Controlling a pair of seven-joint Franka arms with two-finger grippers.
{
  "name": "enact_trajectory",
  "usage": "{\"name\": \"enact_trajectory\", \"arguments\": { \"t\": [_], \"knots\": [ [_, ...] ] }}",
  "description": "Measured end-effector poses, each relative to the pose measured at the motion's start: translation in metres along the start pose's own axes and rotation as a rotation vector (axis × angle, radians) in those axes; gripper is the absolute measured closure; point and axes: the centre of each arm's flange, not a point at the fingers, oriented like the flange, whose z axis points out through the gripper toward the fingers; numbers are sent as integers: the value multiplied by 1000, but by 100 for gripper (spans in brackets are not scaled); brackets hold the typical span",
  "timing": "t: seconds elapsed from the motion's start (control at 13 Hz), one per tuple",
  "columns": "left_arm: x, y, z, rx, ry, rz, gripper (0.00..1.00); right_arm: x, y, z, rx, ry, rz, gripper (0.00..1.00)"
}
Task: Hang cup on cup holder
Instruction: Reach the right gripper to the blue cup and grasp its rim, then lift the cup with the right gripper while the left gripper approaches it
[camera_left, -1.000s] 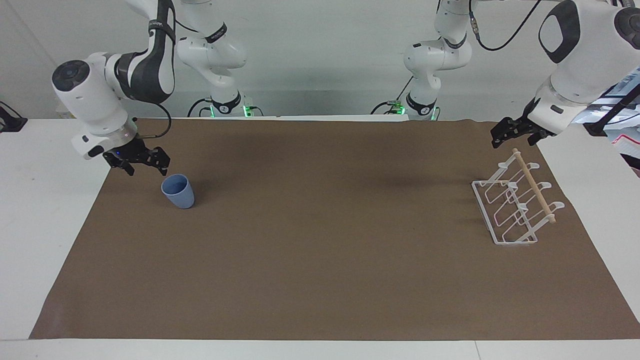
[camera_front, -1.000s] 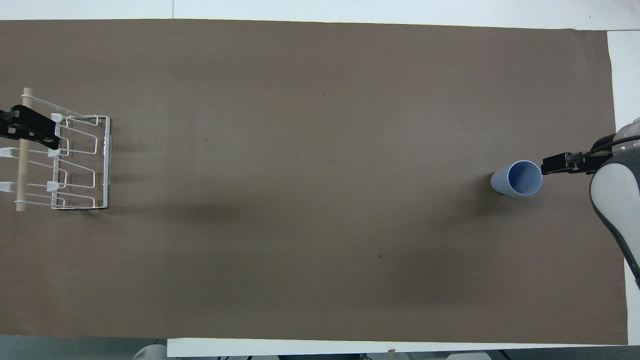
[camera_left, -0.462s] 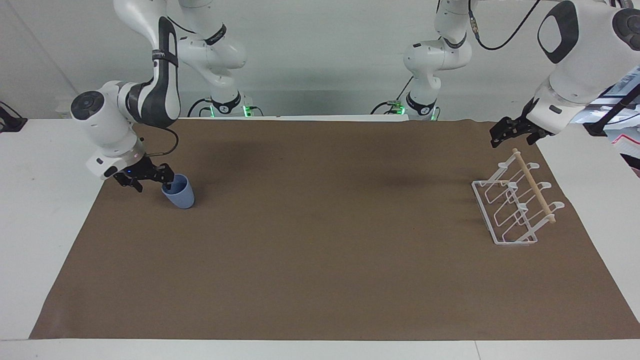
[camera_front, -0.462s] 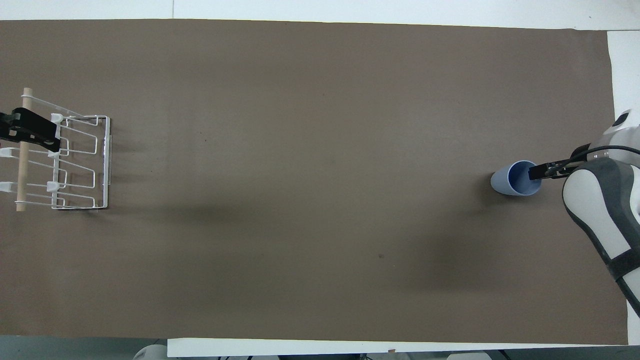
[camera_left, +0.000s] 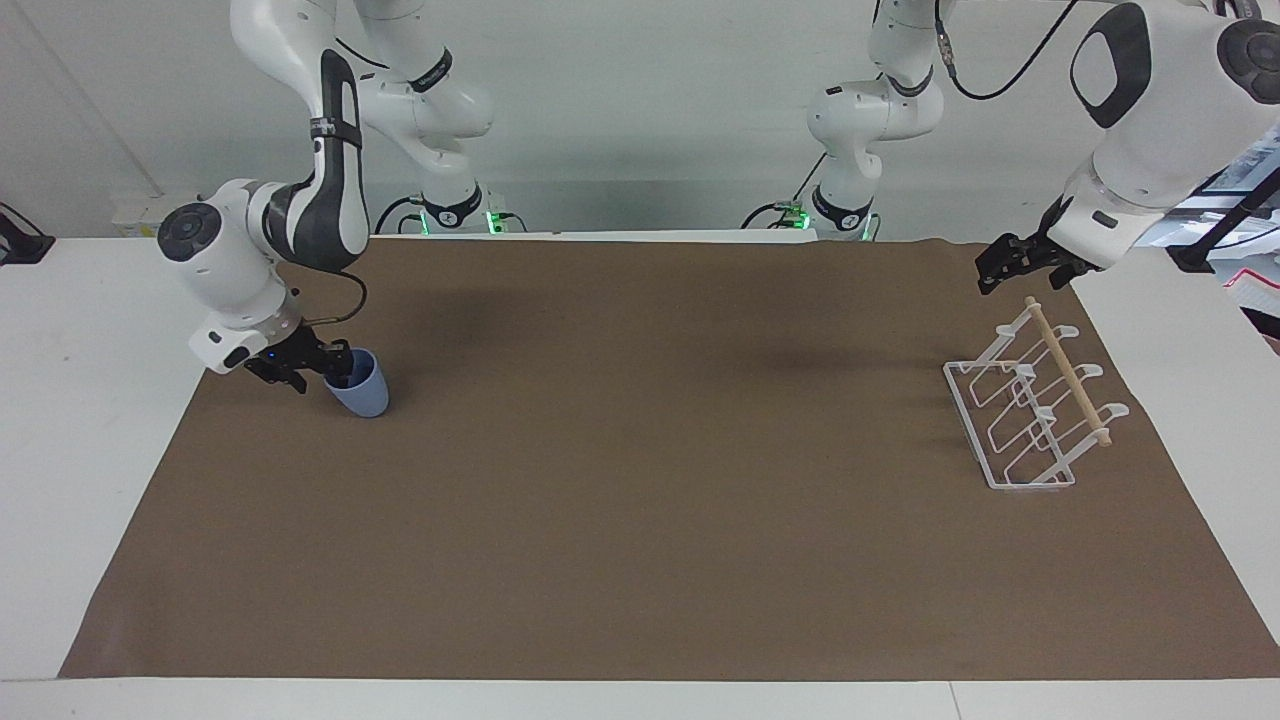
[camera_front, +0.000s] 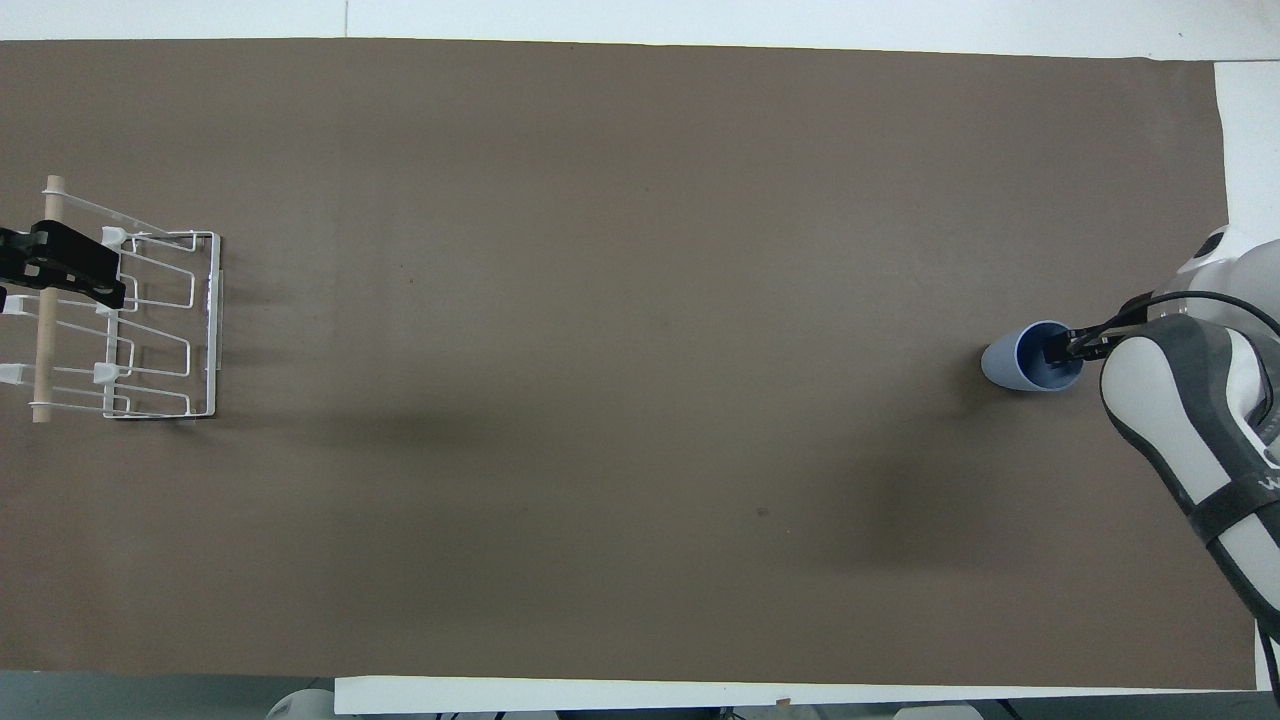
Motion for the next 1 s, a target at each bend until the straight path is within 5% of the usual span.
{"name": "enact_trajectory", "arguments": {
  "t": [0.23, 0.38, 0.54, 0.77, 1.0],
  "knots": [
    [-2, 0, 3, 1, -9, -38, 0, 1, -3, -1, 3, -6, -24, 89],
    [-7, 3, 11, 6, -24, -143, 0, 8, -13, -18, 39, -27, -74, 95],
    [-10, 15, 17, -40, -24, -281, 0, 25, -41, -55, 228, 5, -48, 95],
    [-17, 60, 14, -207, -85, -608, 0, 42, -109, -91, 598, 66, -4, 95],
    [-28, 135, 4, -293, -155, -946, 0, 51, -233, -104, 866, 14, 111, 95]
  ]
}}
